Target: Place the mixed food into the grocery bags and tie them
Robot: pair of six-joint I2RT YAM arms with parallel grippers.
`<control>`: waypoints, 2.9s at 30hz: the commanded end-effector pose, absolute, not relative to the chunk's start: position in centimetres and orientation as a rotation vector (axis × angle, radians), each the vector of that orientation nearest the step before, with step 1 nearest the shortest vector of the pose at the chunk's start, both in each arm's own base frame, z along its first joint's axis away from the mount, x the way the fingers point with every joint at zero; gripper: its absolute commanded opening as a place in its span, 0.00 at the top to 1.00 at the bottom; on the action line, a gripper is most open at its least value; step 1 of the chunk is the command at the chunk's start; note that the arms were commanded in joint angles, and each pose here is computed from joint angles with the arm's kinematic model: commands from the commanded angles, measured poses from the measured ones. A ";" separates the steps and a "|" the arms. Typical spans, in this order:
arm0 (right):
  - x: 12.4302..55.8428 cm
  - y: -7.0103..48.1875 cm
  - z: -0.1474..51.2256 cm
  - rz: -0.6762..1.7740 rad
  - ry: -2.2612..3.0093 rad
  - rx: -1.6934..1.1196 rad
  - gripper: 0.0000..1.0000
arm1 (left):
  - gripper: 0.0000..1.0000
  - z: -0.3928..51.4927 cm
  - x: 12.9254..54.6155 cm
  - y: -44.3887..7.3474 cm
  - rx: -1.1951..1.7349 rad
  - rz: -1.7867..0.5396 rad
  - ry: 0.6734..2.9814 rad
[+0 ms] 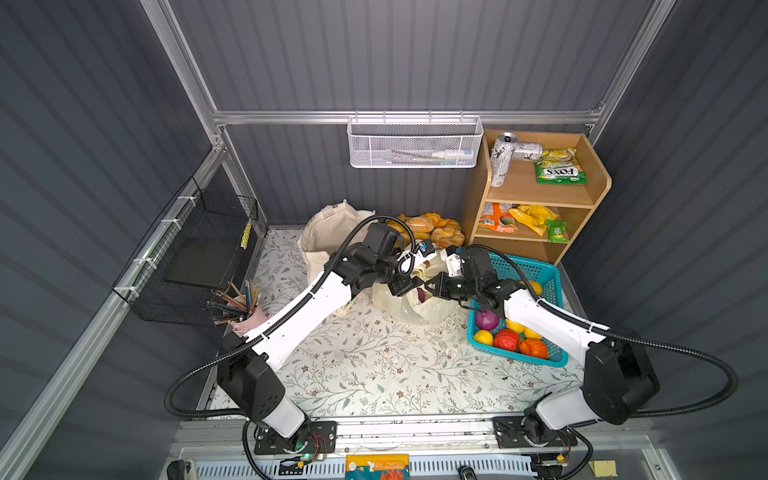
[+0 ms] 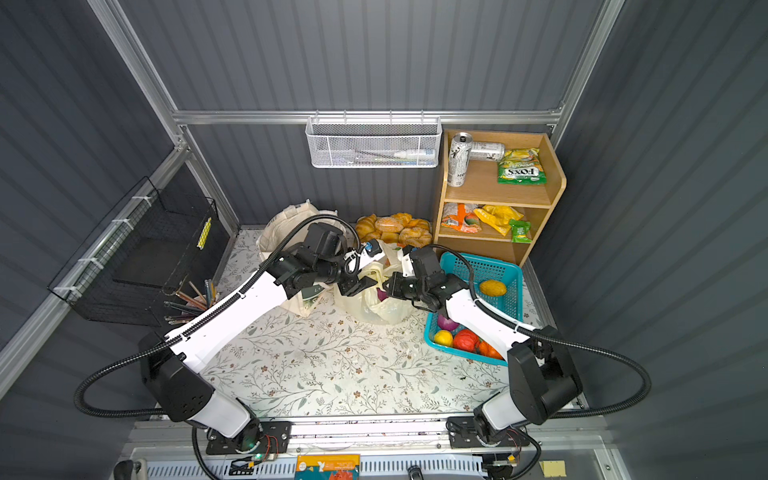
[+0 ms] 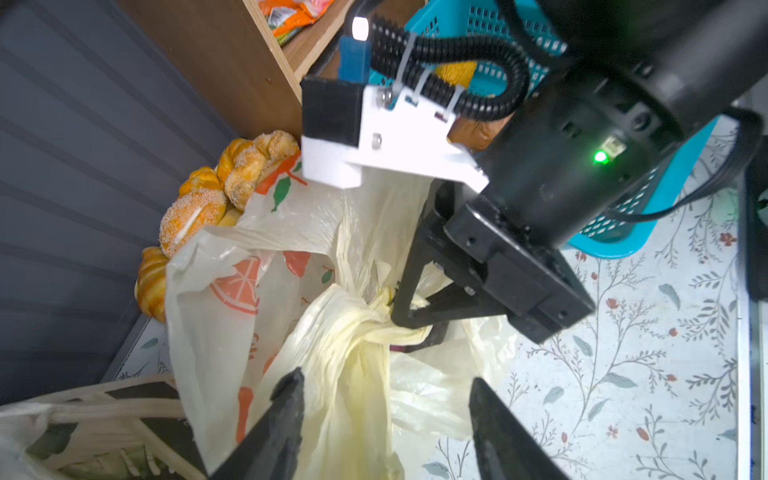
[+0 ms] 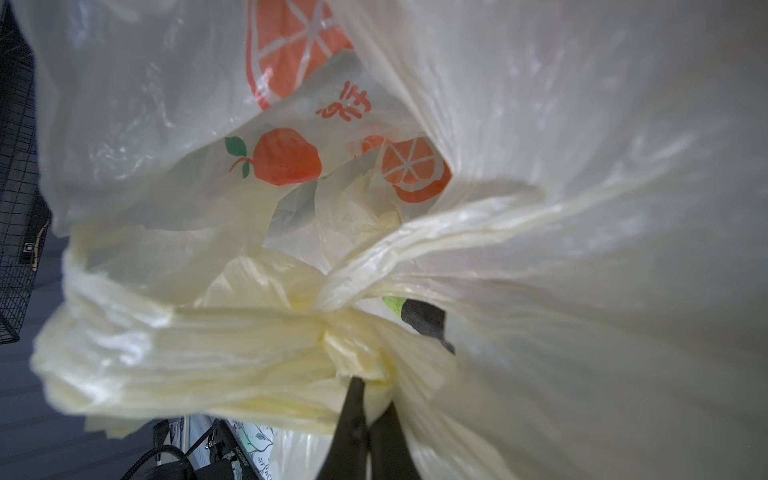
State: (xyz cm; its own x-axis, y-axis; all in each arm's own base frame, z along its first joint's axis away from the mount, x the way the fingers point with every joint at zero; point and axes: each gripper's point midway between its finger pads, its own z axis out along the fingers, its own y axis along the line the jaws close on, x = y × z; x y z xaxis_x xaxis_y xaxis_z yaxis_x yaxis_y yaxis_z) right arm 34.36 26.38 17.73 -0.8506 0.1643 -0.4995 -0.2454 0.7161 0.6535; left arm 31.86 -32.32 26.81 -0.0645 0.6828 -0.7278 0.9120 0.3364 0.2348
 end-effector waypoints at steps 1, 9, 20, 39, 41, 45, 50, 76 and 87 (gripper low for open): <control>34.2 26.3 18.1 1.014 2.382 -0.087 1.00 | 0.25 27.0 33.9 -31.2 1.429 -0.167 1.791; 34.1 26.4 18.1 1.015 2.382 -0.092 1.00 | 0.00 26.1 34.6 -31.7 1.504 -0.007 1.720; 34.1 26.3 18.1 1.014 2.378 -0.094 1.00 | 0.00 24.3 35.6 -33.0 1.592 0.064 1.685; 33.9 26.1 17.9 1.010 2.382 -0.087 1.00 | 0.76 23.9 35.2 -32.6 1.637 -0.160 1.788; 34.0 26.1 18.0 1.013 2.381 -0.085 1.00 | 0.91 23.7 35.0 -32.4 1.650 -0.168 1.794; 34.0 26.2 18.0 1.019 2.381 -0.083 1.00 | 1.00 23.9 34.8 -32.5 1.623 -0.236 1.812; 33.4 26.3 18.5 1.052 2.372 -0.076 1.00 | 1.00 24.6 35.1 -32.8 1.557 -0.317 1.807; 34.8 27.4 15.6 1.026 2.426 -0.039 1.00 | 0.30 25.6 34.0 -33.1 1.560 -0.406 1.823; 34.6 26.7 15.5 1.018 2.423 -0.019 1.00 | 0.20 22.2 35.3 -33.3 1.654 -0.244 1.860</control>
